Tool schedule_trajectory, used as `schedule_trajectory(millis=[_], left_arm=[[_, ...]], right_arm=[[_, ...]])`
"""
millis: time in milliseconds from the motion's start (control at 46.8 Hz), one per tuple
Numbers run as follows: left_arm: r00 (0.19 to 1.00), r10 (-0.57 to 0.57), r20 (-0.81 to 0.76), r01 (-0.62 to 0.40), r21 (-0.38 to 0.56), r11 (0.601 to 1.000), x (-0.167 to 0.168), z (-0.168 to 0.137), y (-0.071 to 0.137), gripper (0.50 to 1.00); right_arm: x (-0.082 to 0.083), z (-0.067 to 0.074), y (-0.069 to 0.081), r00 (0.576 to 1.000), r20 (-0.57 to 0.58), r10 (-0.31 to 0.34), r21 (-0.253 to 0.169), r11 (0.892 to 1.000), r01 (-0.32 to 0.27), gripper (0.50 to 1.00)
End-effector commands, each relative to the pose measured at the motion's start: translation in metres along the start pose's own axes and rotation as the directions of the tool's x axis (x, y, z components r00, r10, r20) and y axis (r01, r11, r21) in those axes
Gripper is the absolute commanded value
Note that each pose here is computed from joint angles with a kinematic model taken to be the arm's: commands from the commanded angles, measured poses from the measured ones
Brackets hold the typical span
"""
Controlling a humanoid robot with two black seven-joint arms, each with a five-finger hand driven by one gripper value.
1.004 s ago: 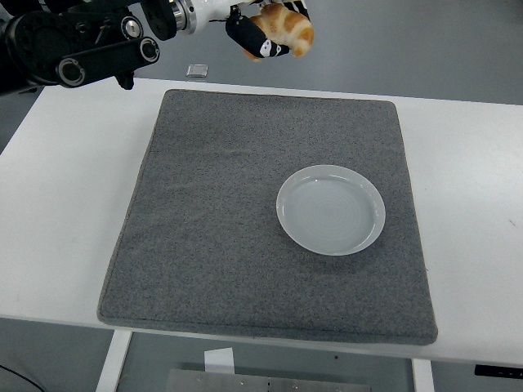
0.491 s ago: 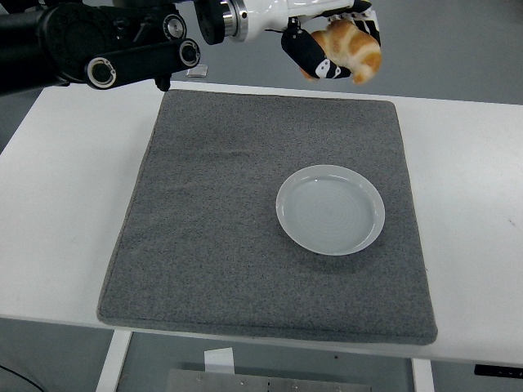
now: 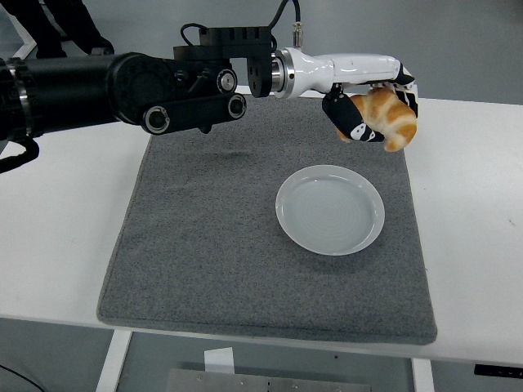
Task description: Place the bread on the plate
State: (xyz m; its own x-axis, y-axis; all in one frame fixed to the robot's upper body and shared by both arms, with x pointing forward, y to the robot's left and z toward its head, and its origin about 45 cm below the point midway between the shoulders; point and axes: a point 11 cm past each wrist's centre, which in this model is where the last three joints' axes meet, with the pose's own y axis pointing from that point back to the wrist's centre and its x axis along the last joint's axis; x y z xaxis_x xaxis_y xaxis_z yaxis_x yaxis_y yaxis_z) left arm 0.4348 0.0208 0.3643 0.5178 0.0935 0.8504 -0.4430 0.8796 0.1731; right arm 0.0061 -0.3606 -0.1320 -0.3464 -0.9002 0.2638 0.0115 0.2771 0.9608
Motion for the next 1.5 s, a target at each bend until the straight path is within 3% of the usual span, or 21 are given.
schedule_trajectory(millis=[0, 833, 1474], left_arm=[[1.000, -0.008, -0.002, 0.008, 0.008, 1.000, -0.007, -0.005, 0.000, 0.500], [0.991, -0.132, -0.031, 0.135, 0.099, 0.986, -0.103, -0.058, 0.000, 0.500], [0.989, -0.147, -0.028, 0.150, 0.142, 0.979, -0.129, -0.078, 0.007, 0.500]], right_arm=[[0.000, 0.001, 0.000, 1.000, 0.000, 0.001, -0.002, 1.000, -0.001, 0.952], [0.000, 0.000, 0.000, 1.000, 0.000, 0.000, 0.000, 1.000, 0.000, 0.952], [0.000, 0.000, 0.000, 1.000, 0.000, 0.000, 0.000, 1.000, 0.000, 0.952]])
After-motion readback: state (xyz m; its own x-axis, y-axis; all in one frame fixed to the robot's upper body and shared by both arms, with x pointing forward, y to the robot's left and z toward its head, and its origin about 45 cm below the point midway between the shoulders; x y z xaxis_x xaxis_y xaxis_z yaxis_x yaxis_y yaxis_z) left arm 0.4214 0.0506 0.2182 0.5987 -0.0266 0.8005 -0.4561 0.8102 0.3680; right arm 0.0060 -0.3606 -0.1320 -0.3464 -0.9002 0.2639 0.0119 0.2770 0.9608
